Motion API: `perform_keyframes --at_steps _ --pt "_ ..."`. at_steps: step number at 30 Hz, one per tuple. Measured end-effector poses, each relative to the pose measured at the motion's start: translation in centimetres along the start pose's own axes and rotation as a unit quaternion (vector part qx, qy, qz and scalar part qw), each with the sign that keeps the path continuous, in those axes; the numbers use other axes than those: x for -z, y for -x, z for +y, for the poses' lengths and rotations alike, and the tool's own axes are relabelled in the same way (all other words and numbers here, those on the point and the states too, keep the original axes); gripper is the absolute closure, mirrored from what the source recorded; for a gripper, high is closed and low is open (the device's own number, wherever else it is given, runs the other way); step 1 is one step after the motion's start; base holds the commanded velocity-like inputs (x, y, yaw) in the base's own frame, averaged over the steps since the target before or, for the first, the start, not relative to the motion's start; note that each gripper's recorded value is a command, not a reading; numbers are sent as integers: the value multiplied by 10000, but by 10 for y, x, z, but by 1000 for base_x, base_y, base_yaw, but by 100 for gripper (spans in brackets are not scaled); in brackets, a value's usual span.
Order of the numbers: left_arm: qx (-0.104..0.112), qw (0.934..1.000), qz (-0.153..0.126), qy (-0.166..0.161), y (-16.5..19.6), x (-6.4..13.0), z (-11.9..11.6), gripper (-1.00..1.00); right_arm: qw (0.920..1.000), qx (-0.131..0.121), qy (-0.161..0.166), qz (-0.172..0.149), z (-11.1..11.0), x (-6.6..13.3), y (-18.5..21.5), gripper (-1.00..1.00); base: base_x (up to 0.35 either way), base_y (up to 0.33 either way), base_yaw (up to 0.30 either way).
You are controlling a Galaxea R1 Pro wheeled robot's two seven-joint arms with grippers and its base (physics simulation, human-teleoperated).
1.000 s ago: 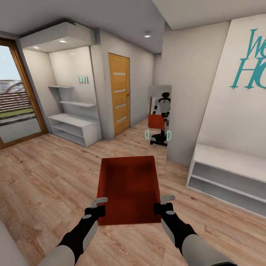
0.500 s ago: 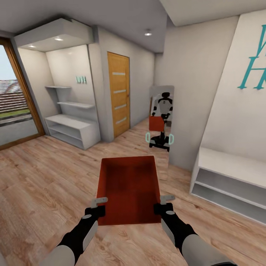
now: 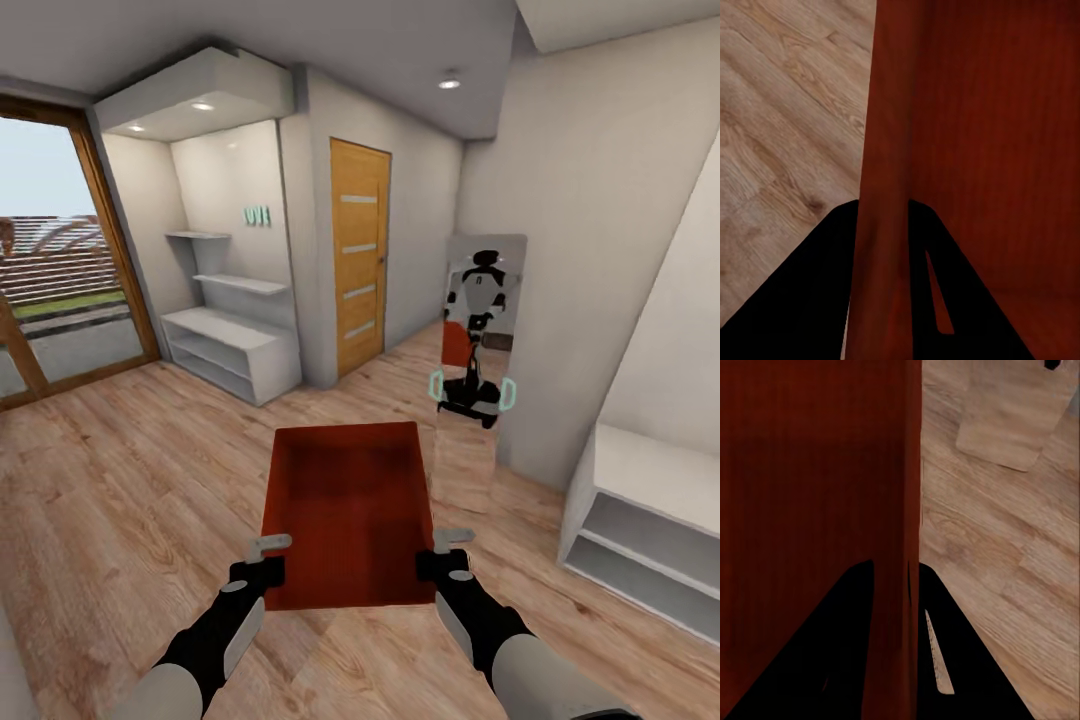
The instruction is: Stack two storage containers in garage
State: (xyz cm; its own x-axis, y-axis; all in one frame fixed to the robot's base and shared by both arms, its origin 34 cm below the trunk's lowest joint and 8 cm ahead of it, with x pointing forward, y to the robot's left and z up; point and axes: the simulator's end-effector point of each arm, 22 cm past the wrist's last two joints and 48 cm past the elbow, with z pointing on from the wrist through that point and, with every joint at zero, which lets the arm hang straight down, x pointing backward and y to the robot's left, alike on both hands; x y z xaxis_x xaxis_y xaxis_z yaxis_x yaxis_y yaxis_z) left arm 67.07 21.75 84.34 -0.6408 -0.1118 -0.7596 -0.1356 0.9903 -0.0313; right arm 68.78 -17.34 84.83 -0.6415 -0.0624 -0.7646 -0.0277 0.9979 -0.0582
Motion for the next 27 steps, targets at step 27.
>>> perform_keyframes --at_steps 27 --pt "-2 10000 3 -2 0 0 0 100 10000 -2 -1 1 0 0 0 100 322 0 234"
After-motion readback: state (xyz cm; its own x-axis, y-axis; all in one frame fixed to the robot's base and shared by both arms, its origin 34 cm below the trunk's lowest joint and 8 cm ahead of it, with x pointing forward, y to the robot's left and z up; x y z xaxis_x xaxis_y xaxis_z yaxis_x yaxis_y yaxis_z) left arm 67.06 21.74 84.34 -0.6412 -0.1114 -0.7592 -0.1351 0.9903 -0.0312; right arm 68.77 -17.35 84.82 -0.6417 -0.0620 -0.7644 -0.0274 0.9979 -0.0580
